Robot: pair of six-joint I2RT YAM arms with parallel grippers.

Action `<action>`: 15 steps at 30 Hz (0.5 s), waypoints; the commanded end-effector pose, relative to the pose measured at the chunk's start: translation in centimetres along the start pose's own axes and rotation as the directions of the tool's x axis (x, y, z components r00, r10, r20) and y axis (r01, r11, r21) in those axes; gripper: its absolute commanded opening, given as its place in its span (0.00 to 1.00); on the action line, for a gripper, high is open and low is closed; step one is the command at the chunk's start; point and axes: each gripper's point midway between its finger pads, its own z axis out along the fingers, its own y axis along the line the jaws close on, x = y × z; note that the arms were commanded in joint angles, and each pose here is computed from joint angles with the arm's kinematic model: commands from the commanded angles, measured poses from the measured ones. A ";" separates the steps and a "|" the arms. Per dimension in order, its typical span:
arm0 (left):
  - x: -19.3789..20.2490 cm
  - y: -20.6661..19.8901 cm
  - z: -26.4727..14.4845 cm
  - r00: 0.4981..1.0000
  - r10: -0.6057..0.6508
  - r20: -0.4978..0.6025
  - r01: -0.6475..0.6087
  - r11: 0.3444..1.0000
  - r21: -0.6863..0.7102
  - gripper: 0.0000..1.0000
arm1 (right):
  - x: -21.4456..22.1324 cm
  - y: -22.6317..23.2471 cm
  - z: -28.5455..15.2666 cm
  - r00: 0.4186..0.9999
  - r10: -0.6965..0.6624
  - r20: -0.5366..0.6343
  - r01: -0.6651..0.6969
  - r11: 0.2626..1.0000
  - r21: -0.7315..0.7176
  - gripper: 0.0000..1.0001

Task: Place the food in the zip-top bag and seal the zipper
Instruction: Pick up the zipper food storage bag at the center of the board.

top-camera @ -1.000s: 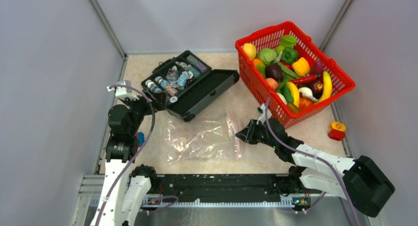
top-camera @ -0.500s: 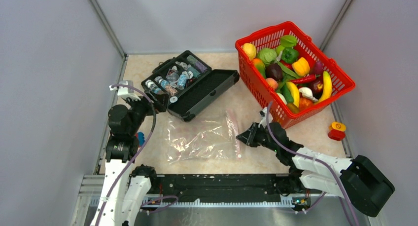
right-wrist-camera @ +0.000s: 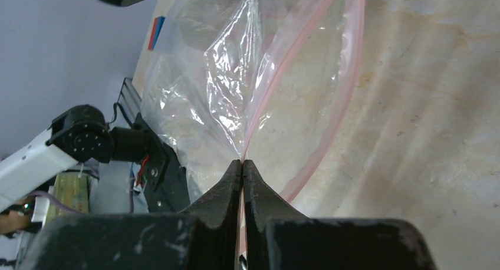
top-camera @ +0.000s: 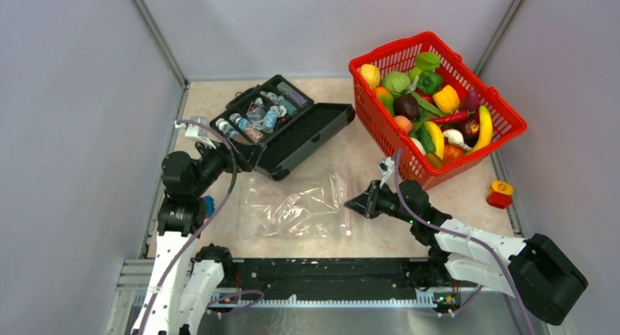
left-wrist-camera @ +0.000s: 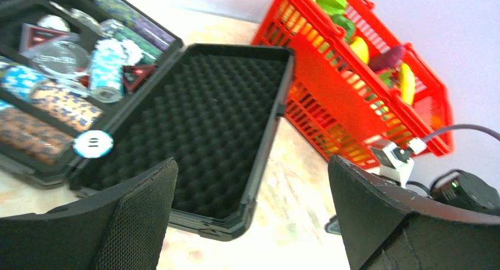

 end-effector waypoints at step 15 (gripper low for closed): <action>6.9 -13.1 2.1 0.928 0.122 -0.353 -0.053 0.979 0.199 0.89 | -3.0 10.1 -3.6 0.909 -0.416 0.021 0.405 0.870 -0.280 0.00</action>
